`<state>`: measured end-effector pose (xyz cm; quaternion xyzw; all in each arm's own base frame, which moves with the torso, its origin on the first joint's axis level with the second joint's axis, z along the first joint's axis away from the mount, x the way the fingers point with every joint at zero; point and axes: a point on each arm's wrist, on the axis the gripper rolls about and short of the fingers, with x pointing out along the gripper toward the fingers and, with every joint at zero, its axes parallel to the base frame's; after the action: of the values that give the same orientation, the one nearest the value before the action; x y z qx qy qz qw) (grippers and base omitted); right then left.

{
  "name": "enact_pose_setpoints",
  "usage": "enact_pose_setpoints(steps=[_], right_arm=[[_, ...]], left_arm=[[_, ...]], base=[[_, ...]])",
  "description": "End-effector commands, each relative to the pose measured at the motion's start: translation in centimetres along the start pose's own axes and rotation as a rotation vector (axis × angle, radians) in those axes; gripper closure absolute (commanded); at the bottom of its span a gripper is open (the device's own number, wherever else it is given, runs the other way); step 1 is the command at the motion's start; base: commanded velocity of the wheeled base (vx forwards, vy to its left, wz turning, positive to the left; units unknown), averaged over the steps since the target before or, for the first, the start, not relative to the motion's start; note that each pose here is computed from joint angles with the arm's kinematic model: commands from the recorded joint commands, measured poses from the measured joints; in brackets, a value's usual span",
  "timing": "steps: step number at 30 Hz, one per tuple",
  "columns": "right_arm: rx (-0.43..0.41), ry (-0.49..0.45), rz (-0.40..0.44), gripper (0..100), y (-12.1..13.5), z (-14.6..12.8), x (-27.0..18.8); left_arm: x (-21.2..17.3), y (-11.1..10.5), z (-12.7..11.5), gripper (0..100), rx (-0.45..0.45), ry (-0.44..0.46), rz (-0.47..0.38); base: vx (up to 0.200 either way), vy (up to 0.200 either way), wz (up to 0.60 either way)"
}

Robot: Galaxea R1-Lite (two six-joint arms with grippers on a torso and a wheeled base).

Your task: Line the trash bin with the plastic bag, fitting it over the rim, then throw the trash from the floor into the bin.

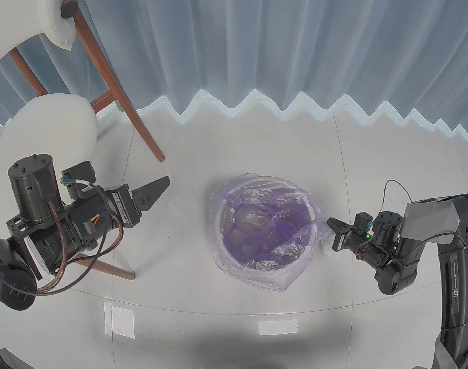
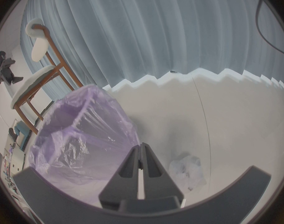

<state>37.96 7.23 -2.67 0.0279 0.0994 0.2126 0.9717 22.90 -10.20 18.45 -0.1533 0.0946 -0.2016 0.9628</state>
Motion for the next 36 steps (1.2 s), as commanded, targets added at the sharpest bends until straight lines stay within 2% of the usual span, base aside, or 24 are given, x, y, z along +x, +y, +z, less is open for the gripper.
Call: enact_pose_setpoints(steps=[1,3,4,6,7,10,11,15,18,19,20,21,23,24,25,27,28,31,34,35,36], right_arm=[[0.011,0.03,0.008,100,0.2,-1.9,0.4],[0.013,0.013,0.015,100,0.4,-1.3,0.6],[0.03,-0.045,0.034,100,1.0,0.5,1.0],[0.044,-0.065,0.039,100,1.2,1.1,1.2],[0.062,-0.108,0.041,100,1.2,2.5,1.3],[0.068,-0.146,0.04,100,1.3,4.2,0.8],[0.077,-0.15,0.038,0,1.2,4.5,0.5],[0.155,-0.141,0.018,0,0.9,5.2,-1.0],[0.301,-0.152,0.007,0,0.9,6.5,-2.8],[0.307,-0.153,0.008,0,0.9,6.6,-2.9],[0.374,-0.142,-0.008,0,0.5,6.5,-3.5],[0.394,-0.127,-0.031,0,-0.2,6.0,-3.8],[0.373,-0.093,-0.095,0,-2.2,4.3,-3.8],[0.368,-0.089,-0.099,0,-2.3,4.1,-3.8],[0.287,-0.058,-0.157,0,-4.4,2.4,-3.6],[0.179,-0.026,-0.216,0,-6.5,0.9,-3.6],[0.165,-0.017,-0.226,0,-6.8,0.6,-3.6],[0.192,0.102,-0.271,0,-7.9,-0.5,-3.7],[0.231,0.207,-0.305,0,-8.7,0.0,-3.4],[0.231,0.207,-0.305,0,-8.7,0.0,-3.4],[0.249,0.265,-0.338,0,-9.6,0.4,-2.4]], left_arm=[[-0.1,0.0,-0.1,0,0.0,0.003,0.002],[-0.1,0.1,-0.2,0,0.0,0.006,0.003],[-0.2,0.1,-0.3,0,0.0,0.009,0.004],[-0.2,0.1,-0.3,0,0.0,0.009,0.004],[-0.2,0.1,-0.3,0,0.0,0.009,0.004],[-0.2,0.1,-0.2,0,0.0,0.006,0.003],[-0.2,0.1,-0.2,0,0.0,0.006,0.003],[-0.2,0.1,-0.2,0,0.0,0.006,0.003],[-0.2,0.1,-0.2,0,0.0,0.006,0.003],[-0.2,0.1,-0.2,0,0.0,0.006,0.003],[-0.3,0.1,-0.3,0,0.0,0.007,0.004],[-0.3,0.1,-0.2,0,0.0,0.006,0.003],[-0.3,0.1,-0.2,0,0.001,0.003,0.002],[-0.3,0.1,-0.2,0,0.001,0.003,0.002],[-0.4,0.1,-0.2,0,0.001,0.002,0.002],[-0.6,0.0,0.0,0,0.001,-0.006,-0.001],[-0.7,0.0,0.0,0,0.002,-0.007,-0.001],[-1.0,0.6,0.1,0,0.003,-0.012,0.021],[-1.2,1.2,0.6,0,0.003,-0.031,0.035],[-1.2,1.2,0.6,0,0.003,-0.031,0.035],[-1.3,1.5,0.7,0,0.002,-0.034,0.042]], base=[[0.0,0.0,0.0],[0.0,0.0,0.0],[0.0,0.0,0.0],[0.0,0.0,0.0],[0.0,0.0,0.0],[0.0,0.0,0.0],[0.0,0.0,0.0],[0.0,0.0,0.0],[0.0,0.0,0.0],[0.0,0.0,0.0],[0.0,0.0,0.0],[0.0,0.0,0.0],[0.0,0.0,0.0],[0.0,0.0,0.0],[0.0,0.0,0.0],[0.0,0.0,0.0],[0.0,0.0,0.0],[0.0,0.0,0.0],[0.0,0.0,0.0],[0.0,0.0,0.0],[0.0,0.0,0.0]])
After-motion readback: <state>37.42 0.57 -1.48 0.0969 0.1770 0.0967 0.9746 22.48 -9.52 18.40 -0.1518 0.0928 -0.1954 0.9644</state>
